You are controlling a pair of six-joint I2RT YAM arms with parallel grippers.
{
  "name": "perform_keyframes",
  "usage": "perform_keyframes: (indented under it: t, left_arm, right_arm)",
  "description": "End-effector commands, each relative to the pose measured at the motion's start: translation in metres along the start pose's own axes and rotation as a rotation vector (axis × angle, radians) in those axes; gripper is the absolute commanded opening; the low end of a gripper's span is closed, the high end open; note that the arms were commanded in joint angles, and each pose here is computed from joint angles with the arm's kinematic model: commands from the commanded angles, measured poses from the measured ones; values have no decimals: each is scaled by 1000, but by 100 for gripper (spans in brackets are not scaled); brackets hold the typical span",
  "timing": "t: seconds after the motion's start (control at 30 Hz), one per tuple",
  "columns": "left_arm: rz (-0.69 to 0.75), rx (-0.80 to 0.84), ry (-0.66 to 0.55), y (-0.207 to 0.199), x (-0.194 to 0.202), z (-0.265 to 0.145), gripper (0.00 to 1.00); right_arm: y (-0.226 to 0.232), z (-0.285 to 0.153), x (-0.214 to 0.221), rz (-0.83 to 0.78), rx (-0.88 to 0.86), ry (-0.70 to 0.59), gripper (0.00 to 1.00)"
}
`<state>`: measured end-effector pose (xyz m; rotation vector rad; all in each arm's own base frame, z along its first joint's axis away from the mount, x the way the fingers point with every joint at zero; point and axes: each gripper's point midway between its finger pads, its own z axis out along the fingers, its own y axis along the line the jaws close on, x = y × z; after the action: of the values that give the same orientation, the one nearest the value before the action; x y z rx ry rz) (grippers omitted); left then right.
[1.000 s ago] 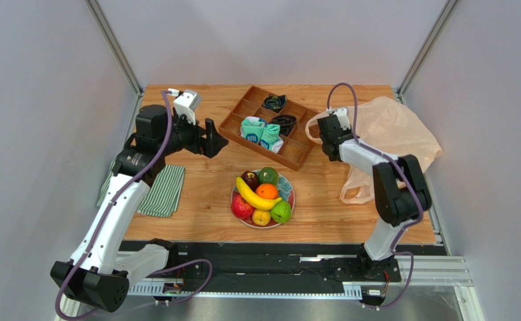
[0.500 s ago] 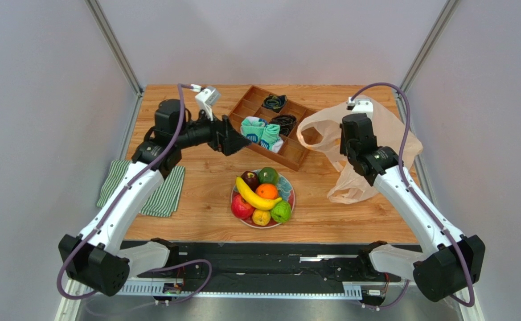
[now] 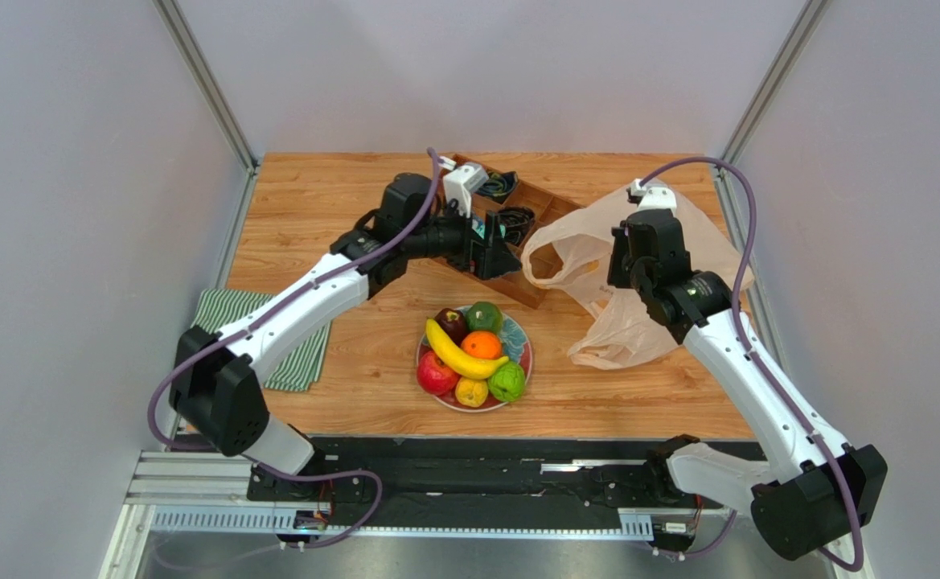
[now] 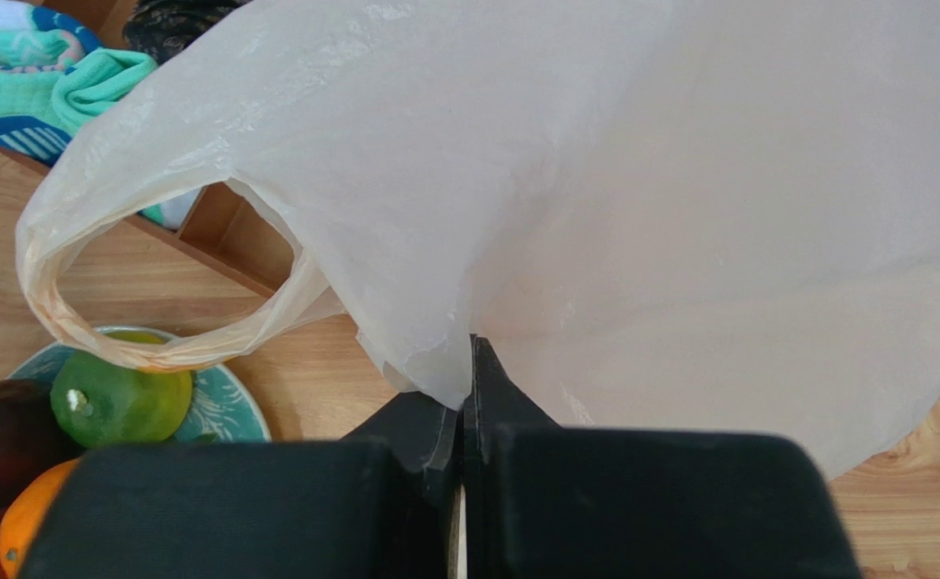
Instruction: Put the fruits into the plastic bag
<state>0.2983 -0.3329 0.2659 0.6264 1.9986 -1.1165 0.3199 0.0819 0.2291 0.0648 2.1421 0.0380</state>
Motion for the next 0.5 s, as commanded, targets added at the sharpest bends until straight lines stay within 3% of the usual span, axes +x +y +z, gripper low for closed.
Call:
perform_keyframes:
  t: [0.0, 0.17, 0.37, 0.47]
  left_arm:
    - [44, -34, -10, -1, -9, 26, 98]
    - [43, -17, 59, 7, 5, 60, 89]
    - [127, -110, 122, 14, 16, 89, 88]
    - [138, -88, 120, 8, 19, 97, 54]
  right_arm:
    - [15, -16, -13, 47, -87, -37, 0]
    - [17, -26, -16, 51, -116, -49, 0]
    - [17, -40, -24, 60, -140, -79, 0]
    - [13, -44, -24, 55, -133, -89, 0]
